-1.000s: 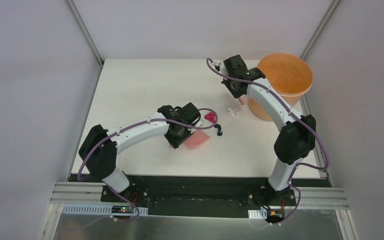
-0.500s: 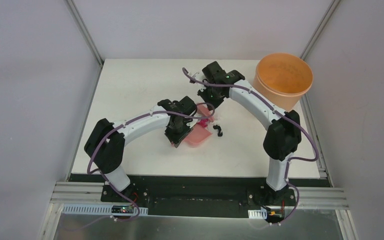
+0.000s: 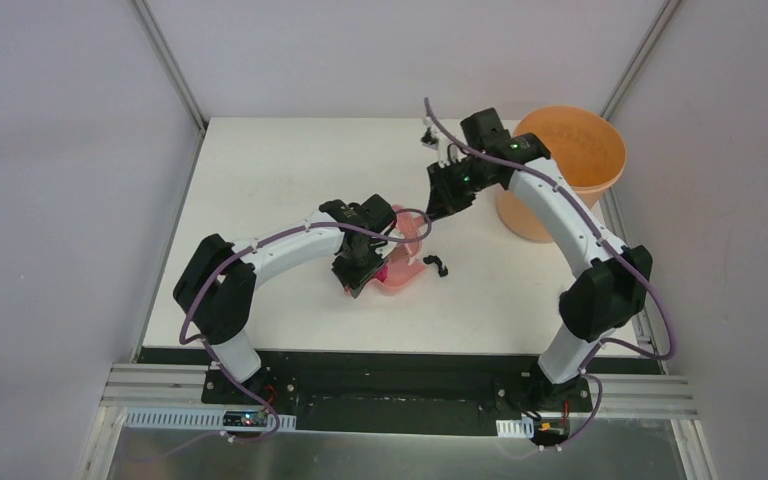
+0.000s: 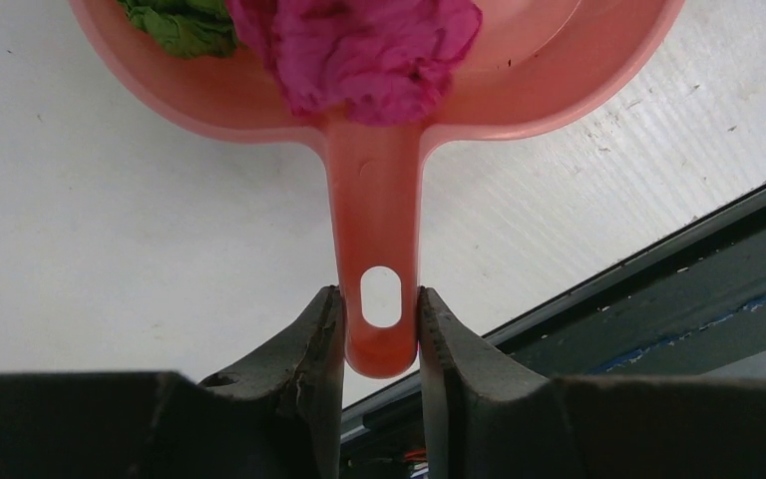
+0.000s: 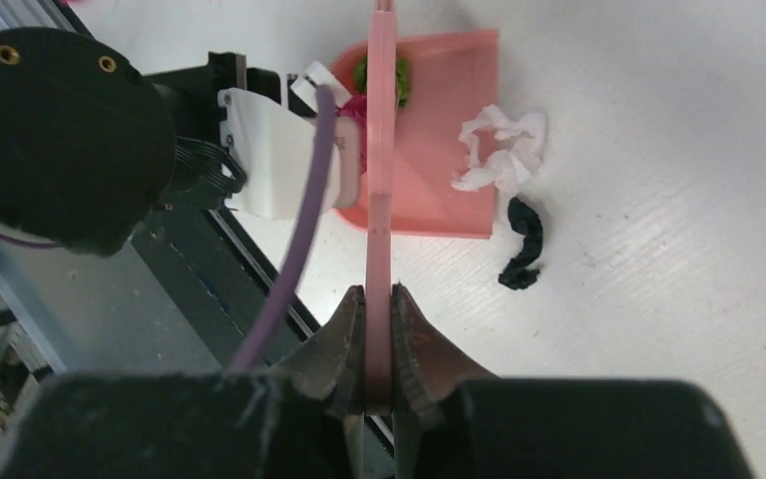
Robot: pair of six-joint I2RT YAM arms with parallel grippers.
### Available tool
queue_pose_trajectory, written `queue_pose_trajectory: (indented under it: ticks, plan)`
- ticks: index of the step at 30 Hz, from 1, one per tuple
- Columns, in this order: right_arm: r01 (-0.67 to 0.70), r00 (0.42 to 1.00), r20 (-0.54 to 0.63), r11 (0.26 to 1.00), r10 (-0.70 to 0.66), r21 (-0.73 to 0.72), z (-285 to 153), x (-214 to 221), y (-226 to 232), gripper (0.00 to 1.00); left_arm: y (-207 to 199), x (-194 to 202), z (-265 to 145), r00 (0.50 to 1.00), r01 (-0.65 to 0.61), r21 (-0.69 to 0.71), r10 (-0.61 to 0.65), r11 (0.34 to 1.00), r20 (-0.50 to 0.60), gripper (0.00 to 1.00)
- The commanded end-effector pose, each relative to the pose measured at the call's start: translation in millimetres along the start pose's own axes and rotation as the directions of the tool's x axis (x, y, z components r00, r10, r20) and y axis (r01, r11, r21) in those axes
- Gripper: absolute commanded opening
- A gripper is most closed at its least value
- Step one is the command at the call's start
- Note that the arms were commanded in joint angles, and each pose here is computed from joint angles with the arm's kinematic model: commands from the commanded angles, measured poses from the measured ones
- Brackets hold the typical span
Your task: Sweep away the paper scraps from the table
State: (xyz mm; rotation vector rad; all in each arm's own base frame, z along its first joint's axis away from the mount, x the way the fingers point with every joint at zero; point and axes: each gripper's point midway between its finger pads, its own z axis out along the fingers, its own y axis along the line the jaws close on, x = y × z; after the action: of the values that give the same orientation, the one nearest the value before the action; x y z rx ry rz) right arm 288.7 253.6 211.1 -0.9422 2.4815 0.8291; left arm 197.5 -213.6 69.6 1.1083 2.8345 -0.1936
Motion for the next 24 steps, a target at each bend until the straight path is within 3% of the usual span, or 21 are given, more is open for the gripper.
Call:
queue_pose_trajectory:
  ticks: [1,4,7,11,16,24]
  plan:
    - [-0.028,0.981,0.191,0.999,0.03,-0.017,-52.8,-28.9,8.1,0.0,-3.5,-9.7,-16.6,0.996,0.013,0.007,-0.013,1.0,0.087,0.0]
    - [-0.018,0.973,0.227,0.977,-0.031,0.211,-71.4,-32.7,-24.7,0.0,0.1,-5.0,-33.8,0.996,0.037,-0.05,-0.033,0.998,0.086,0.0]
    - [-0.013,0.974,0.209,0.897,-0.089,0.442,-90.3,-29.7,-61.7,0.0,-0.4,11.3,-46.8,0.999,0.038,-0.099,-0.038,0.994,0.003,0.0]
    - [0.009,0.983,0.143,0.813,-0.113,0.582,-98.1,-18.7,-87.0,0.0,-11.1,33.4,-52.8,0.996,0.01,-0.087,-0.017,0.996,-0.083,0.0]
    - [0.092,0.983,0.063,0.761,-0.172,0.642,-76.2,-19.9,-101.7,0.0,-11.2,37.6,-50.0,0.995,0.001,-0.103,-0.011,0.995,-0.094,0.0]
    - [0.215,0.975,-0.048,0.87,-0.216,0.445,-0.6,-18.6,-68.2,0.0,-13.9,22.5,-29.8,0.996,-0.033,-0.102,0.024,0.994,-0.086,0.0]
